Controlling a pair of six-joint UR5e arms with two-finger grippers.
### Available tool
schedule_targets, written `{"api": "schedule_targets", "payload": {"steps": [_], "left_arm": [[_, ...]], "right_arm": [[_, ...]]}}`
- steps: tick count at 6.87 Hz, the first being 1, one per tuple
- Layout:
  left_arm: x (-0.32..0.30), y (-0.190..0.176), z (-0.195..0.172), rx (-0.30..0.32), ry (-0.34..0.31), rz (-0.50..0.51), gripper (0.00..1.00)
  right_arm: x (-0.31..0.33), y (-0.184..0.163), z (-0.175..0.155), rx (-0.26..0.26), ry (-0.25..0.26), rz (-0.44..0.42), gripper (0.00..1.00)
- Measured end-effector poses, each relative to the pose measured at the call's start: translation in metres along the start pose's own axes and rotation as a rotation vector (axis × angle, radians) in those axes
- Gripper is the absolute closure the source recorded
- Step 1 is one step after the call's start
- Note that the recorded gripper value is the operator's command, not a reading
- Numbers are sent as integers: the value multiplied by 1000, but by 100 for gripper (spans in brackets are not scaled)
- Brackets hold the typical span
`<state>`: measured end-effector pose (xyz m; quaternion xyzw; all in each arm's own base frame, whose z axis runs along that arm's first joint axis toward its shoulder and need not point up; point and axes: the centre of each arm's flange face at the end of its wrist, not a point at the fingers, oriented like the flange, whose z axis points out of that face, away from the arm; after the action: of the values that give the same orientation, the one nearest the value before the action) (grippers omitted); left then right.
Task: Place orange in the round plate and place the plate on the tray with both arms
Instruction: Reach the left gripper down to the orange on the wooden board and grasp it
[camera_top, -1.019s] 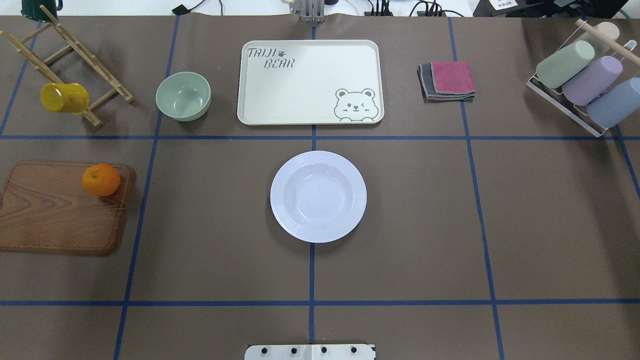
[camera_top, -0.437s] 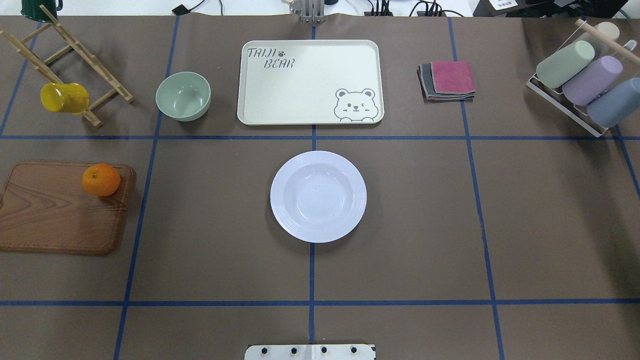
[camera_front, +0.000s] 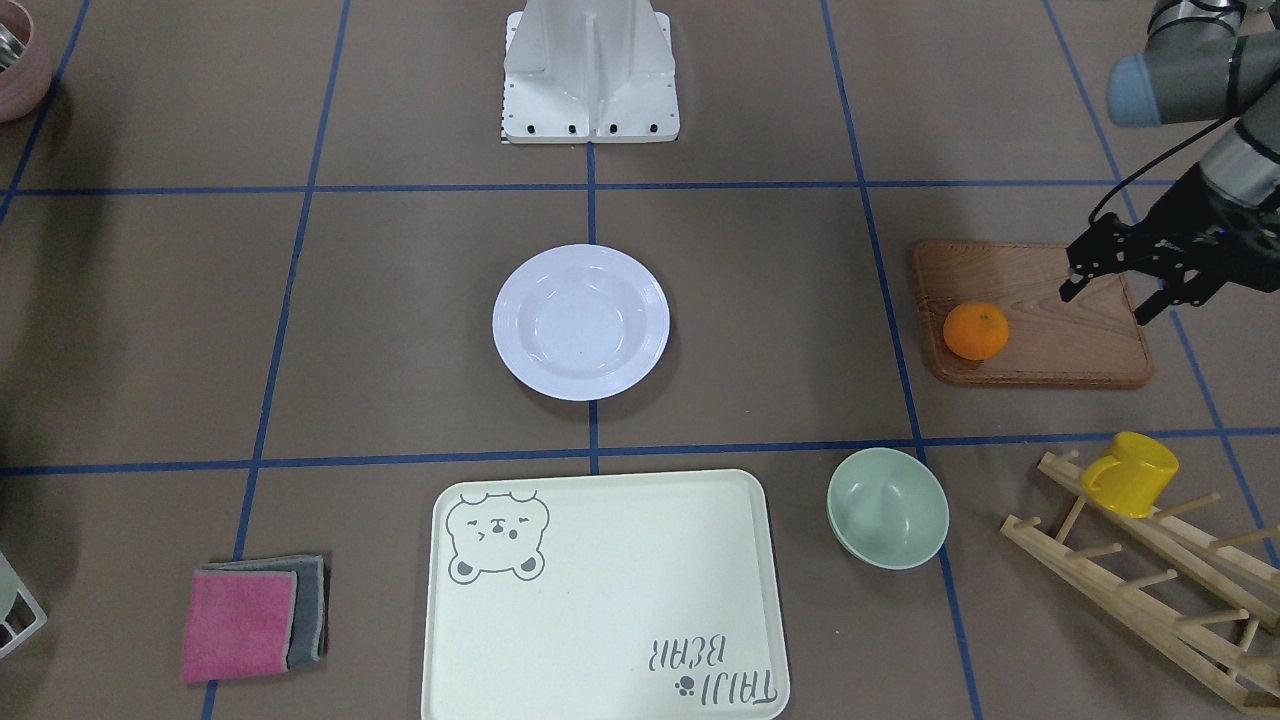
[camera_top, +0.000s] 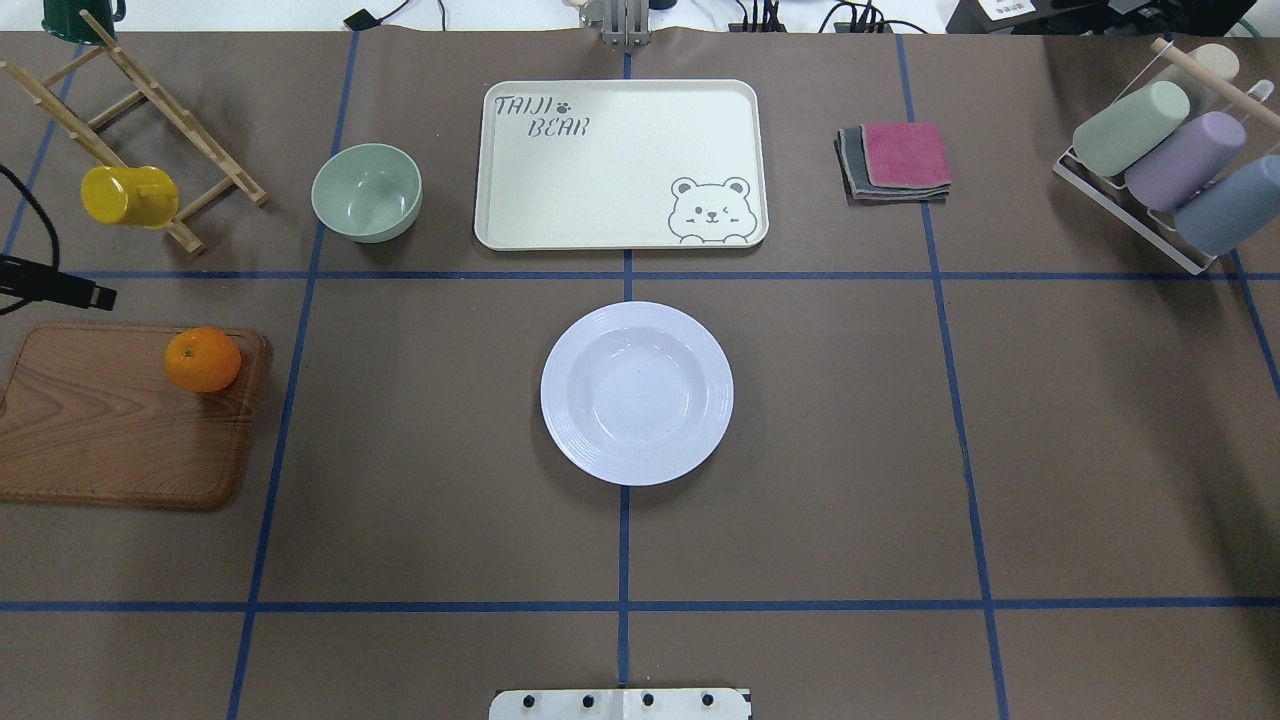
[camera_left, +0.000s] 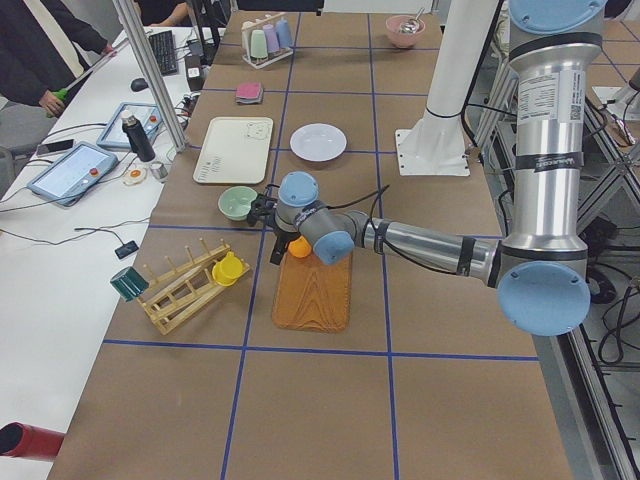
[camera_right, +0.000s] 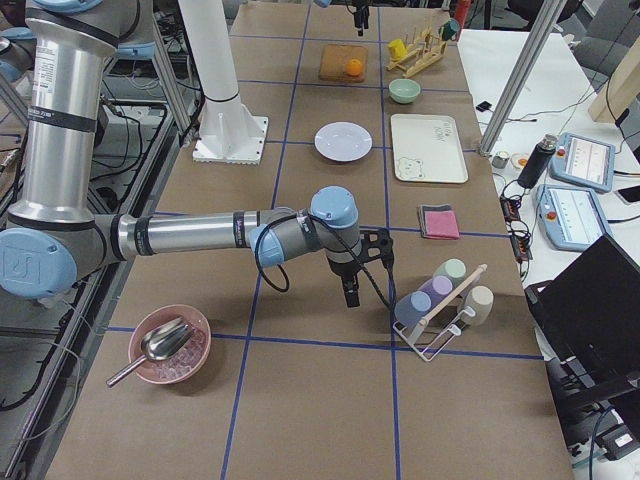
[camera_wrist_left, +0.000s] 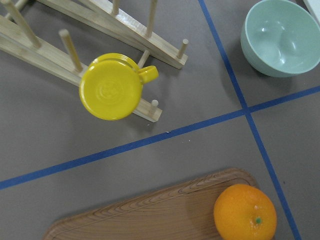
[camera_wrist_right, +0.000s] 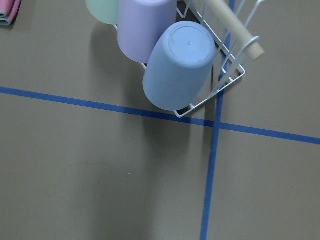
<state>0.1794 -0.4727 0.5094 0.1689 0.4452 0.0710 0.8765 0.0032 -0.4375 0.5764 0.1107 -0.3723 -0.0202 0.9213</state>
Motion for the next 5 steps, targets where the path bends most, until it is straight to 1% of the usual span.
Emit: {"api": "schedule_targets", "payload": {"steps": [2,3,5], "left_arm": [[38,10,37,-17,-16,-13,2],[53,17,54,-19,-35,-18,2],[66,28,81,-26,-76,-10,2]], "right_arm": [[0,1,0,6,3,-2,0],[1,3,1,9,3,-4,0],[2,5,2,10,4,-5,0]]}}
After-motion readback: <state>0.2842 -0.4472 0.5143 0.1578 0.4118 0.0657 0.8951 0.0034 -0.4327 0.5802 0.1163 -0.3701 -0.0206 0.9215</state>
